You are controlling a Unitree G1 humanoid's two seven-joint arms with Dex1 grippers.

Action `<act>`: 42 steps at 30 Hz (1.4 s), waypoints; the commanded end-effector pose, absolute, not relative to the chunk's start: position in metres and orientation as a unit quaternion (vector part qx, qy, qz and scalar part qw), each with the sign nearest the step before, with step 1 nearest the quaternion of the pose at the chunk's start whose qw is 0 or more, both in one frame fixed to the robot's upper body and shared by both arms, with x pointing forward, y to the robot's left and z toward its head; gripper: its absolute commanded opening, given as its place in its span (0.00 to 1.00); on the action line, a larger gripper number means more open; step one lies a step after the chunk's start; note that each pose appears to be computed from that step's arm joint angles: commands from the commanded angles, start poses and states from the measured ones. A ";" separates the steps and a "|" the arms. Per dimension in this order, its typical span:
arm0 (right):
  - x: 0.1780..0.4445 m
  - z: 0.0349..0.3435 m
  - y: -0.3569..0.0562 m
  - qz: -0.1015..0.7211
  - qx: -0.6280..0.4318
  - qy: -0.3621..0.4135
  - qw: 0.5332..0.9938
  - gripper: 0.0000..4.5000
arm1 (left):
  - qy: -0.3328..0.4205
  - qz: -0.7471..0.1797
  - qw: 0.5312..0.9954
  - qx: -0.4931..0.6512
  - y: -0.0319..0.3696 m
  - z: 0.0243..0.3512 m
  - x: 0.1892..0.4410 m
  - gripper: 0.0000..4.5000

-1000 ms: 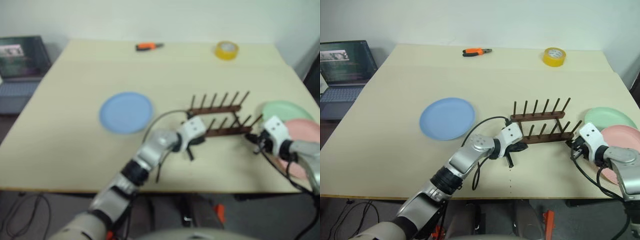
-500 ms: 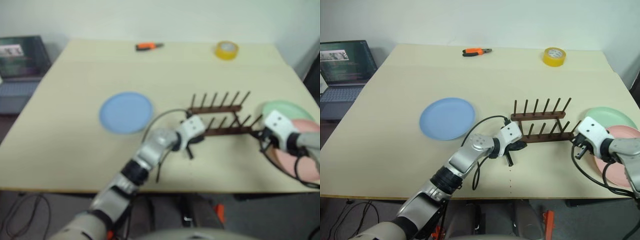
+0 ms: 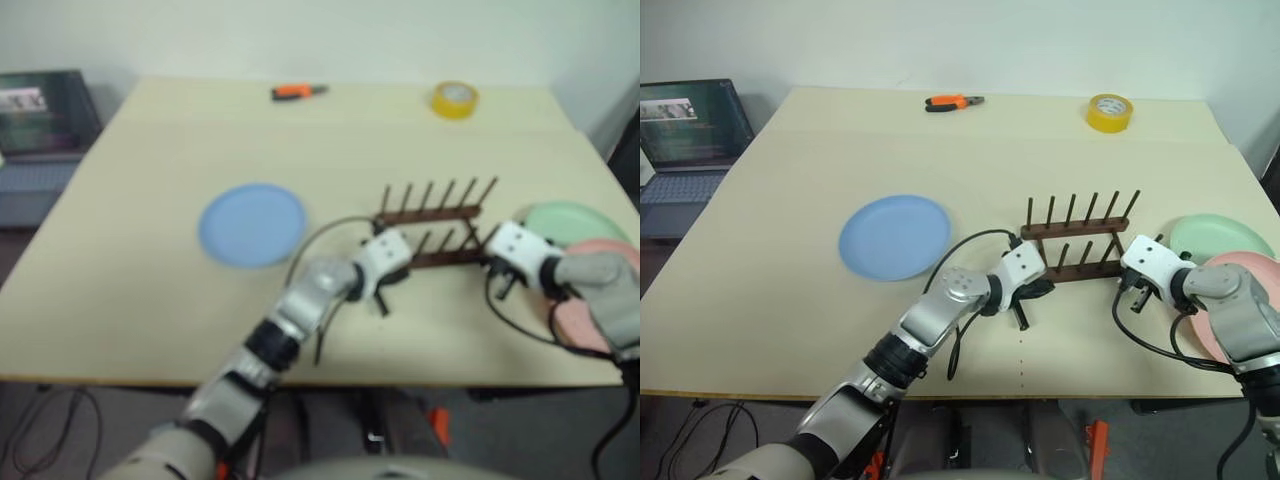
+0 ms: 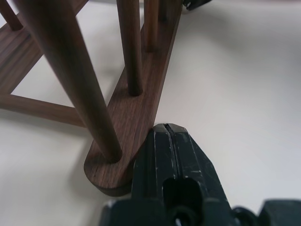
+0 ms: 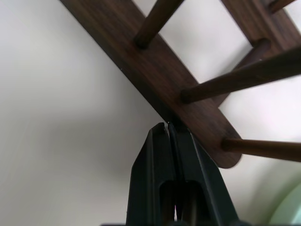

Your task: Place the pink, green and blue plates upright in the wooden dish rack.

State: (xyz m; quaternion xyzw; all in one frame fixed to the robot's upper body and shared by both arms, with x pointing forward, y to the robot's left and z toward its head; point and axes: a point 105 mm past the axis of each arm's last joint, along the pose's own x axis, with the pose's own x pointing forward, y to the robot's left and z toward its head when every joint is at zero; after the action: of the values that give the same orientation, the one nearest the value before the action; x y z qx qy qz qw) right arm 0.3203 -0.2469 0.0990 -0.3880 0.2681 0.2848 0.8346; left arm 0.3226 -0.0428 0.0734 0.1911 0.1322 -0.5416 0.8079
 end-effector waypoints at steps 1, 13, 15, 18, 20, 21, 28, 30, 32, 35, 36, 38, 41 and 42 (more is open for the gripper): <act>0.326 0.108 -0.242 0.290 -0.403 0.249 0.832 0.01 | 0.107 -0.527 0.821 0.193 -0.043 0.086 0.330 0.00; 0.353 0.112 -0.245 0.267 -0.428 0.224 0.834 0.01 | 0.084 -0.456 0.864 0.198 -0.042 0.100 0.368 0.00; 0.359 0.113 -0.246 0.259 -0.433 0.219 0.835 0.01 | 0.082 -0.452 0.866 0.199 -0.044 0.101 0.371 0.00; 0.365 0.111 -0.245 0.258 -0.436 0.217 0.835 0.01 | 0.079 -0.451 0.866 0.199 -0.047 0.102 0.374 0.00; 0.368 0.113 -0.243 0.258 -0.437 0.210 0.836 0.01 | 0.077 -0.451 0.866 0.201 -0.049 0.102 0.377 0.00; 0.371 0.114 -0.242 0.257 -0.439 0.206 0.836 0.01 | 0.076 -0.449 0.867 0.201 -0.050 0.103 0.378 0.00; 0.390 0.123 -0.239 0.249 -0.450 0.186 0.837 0.01 | 0.063 -0.442 0.870 0.207 -0.055 0.111 0.391 0.00; 0.395 0.125 -0.237 0.249 -0.451 0.181 0.838 0.01 | 0.060 -0.437 0.872 0.211 -0.056 0.114 0.395 0.00; 0.400 0.126 -0.235 0.248 -0.449 0.178 0.839 0.01 | 0.056 -0.430 0.876 0.212 -0.055 0.118 0.401 0.00; 0.404 0.126 -0.233 0.249 -0.450 0.176 0.839 0.01 | 0.052 -0.423 0.879 0.215 -0.056 0.122 0.406 0.00; 0.406 0.126 -0.232 0.251 -0.449 0.175 0.840 0.01 | 0.052 -0.421 0.879 0.217 -0.055 0.122 0.407 0.00; 0.409 0.127 -0.228 0.253 -0.447 0.170 0.841 0.01 | 0.051 -0.414 0.882 0.219 -0.054 0.122 0.410 0.00; 0.413 0.127 -0.226 0.251 -0.452 0.166 0.840 0.01 | 0.052 -0.412 0.883 0.216 -0.053 0.121 0.412 0.00; 0.414 0.128 -0.226 0.249 -0.456 0.164 0.839 0.01 | 0.052 -0.412 0.884 0.216 -0.053 0.120 0.412 0.00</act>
State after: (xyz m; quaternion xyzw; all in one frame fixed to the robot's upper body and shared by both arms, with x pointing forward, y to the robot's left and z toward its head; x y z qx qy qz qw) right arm 0.4076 -0.2271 0.1100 -0.4387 0.1931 0.2597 0.8383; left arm 0.4096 -0.0476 0.1063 0.2147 0.0780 -0.4121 0.8820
